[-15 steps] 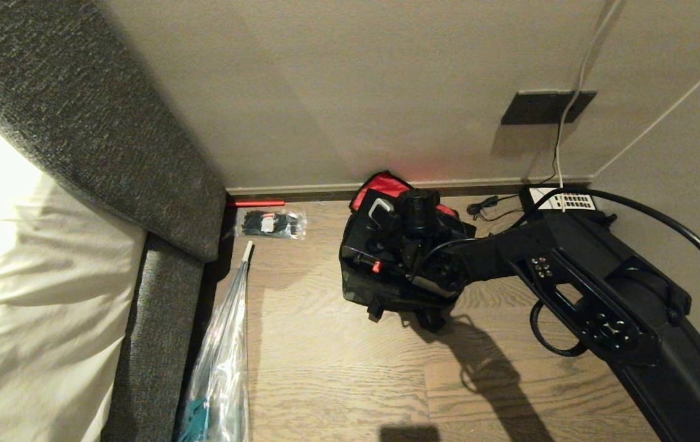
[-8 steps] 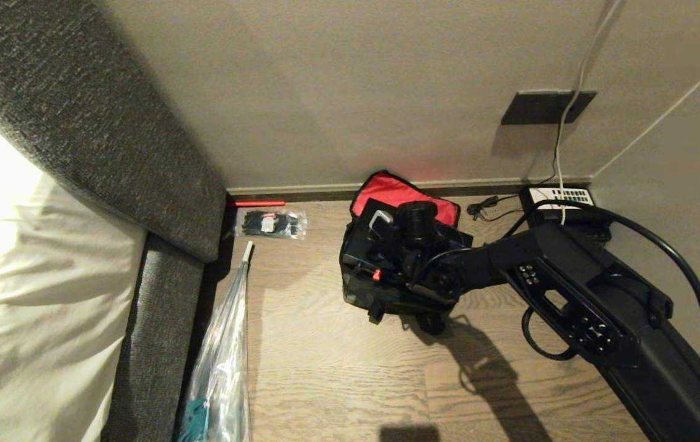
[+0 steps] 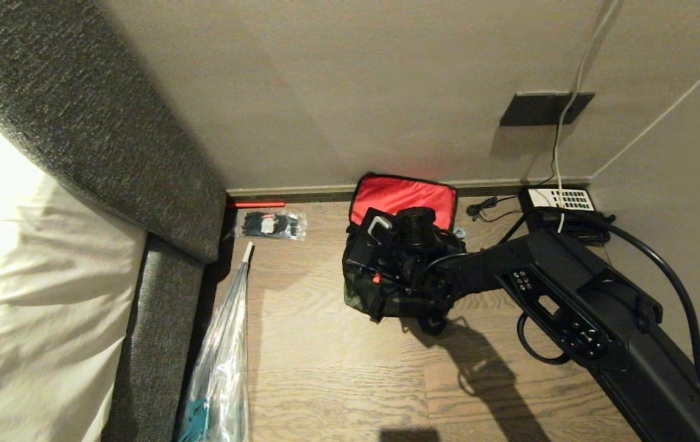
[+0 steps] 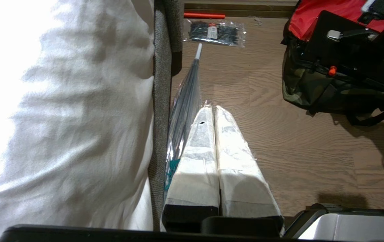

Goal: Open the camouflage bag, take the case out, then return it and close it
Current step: Place the black box back, then close the top of the storage box

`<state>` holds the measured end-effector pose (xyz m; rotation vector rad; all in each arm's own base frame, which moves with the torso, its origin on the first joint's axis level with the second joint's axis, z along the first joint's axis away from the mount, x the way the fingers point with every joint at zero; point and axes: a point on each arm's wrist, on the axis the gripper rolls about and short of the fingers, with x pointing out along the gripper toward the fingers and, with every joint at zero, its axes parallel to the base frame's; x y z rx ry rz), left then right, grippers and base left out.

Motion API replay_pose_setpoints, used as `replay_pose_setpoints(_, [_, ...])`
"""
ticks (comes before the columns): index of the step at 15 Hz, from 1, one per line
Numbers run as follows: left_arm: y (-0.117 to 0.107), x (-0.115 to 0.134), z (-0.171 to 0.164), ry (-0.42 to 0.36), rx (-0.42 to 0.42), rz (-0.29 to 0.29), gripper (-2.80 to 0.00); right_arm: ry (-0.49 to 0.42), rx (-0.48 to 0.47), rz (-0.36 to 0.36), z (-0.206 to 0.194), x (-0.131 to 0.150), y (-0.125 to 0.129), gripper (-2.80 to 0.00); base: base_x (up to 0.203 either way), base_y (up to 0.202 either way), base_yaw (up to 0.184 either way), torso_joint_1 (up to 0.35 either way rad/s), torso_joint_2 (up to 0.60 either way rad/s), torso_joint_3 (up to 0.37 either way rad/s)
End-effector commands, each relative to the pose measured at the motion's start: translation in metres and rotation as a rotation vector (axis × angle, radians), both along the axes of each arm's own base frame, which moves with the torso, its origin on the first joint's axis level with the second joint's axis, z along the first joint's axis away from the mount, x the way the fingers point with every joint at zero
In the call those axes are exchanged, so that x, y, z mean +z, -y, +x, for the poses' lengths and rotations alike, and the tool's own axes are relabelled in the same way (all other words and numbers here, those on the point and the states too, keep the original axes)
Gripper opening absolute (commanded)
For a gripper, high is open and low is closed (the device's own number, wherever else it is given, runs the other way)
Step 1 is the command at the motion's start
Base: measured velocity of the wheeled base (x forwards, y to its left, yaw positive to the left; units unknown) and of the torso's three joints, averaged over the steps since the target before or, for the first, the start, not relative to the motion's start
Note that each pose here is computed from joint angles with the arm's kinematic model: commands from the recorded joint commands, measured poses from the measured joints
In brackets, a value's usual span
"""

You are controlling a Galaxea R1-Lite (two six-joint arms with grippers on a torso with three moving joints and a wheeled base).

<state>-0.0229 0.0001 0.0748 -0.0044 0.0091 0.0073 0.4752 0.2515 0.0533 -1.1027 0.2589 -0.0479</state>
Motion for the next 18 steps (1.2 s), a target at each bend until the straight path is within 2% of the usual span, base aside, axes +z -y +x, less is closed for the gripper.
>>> replay_pose_setpoints(1, [0.000, 0.000, 0.000, 0.001, 0.000, 0.000, -2.80, -0.005, -0.001, -0.007, -0.002, 0.003, 0.001, 0.00, 0.000, 0.000, 0.000, 0.000, 0.00, 0.000])
replay_pose_setpoints(3, [0.000, 0.000, 0.000, 0.001, 0.000, 0.000, -2.80, -0.005, 0.001, -0.006, -0.012, 0.018, 0.005, 0.00, 0.000, 0.000, 0.000, 0.000, 0.00, 0.000])
replay_pose_setpoints(6, [0.000, 0.000, 0.000, 0.001, -0.001, 0.000, -2.80, 0.001, 0.003, 0.023, -0.038, 0.057, 0.018, 0.00, 0.000, 0.000, 0.000, 0.000, 0.00, 0.000])
replay_pose_setpoints(9, [0.000, 0.000, 0.000, 0.001, 0.000, 0.000, -2.80, 0.007, -0.017, 0.129, -0.065, 0.087, 0.035, 0.00, 0.000, 0.000, 0.000, 0.000, 0.00, 0.000])
replay_pose_setpoints(11, [0.000, 0.000, 0.000, 0.001, 0.000, 0.000, -2.80, -0.030, -0.070, 0.267, -0.079, 0.094, 0.054, 0.00, 0.000, 0.000, 0.000, 0.000, 0.00, 0.000])
replay_pose_setpoints(12, [0.000, 0.000, 0.000, 0.001, 0.000, 0.000, -2.80, -0.070, -0.077, 0.360, -0.083, 0.095, 0.066, 0.00, 0.000, 0.000, 0.000, 0.000, 0.00, 0.000])
replay_pose_setpoints(13, [0.000, 0.000, 0.000, 0.001, 0.000, 0.000, -2.80, -0.127, -0.092, 0.435, -0.089, 0.094, 0.081, 0.00, 0.000, 0.000, 0.000, 0.000, 0.00, 0.000])
replay_pose_setpoints(15, [0.000, 0.000, 0.000, 0.001, 0.002, 0.000, -2.80, -0.245, -0.193, 0.563, -0.101, 0.087, 0.112, 0.00, 0.000, 0.000, 0.000, 0.000, 0.00, 0.000])
replay_pose_setpoints(16, [0.000, 0.000, 0.000, 0.001, 0.000, 0.000, -2.80, -0.272, -0.228, 0.672, -0.103, 0.083, 0.116, 0.00, 0.000, 0.000, 0.000, 0.000, 0.00, 0.000])
replay_pose_setpoints(17, [0.000, 0.000, 0.000, 0.001, 0.002, 0.000, -2.80, -0.314, -0.242, 0.816, -0.103, 0.078, 0.118, 0.00, 0.000, 0.000, 0.000, 0.000, 0.00, 0.000])
replay_pose_setpoints(18, [0.000, 0.000, 0.000, 0.001, 0.000, 0.000, -2.80, -0.354, -0.224, 0.924, -0.100, 0.076, 0.121, 0.00, 0.000, 0.000, 0.000, 0.000, 0.00, 0.000])
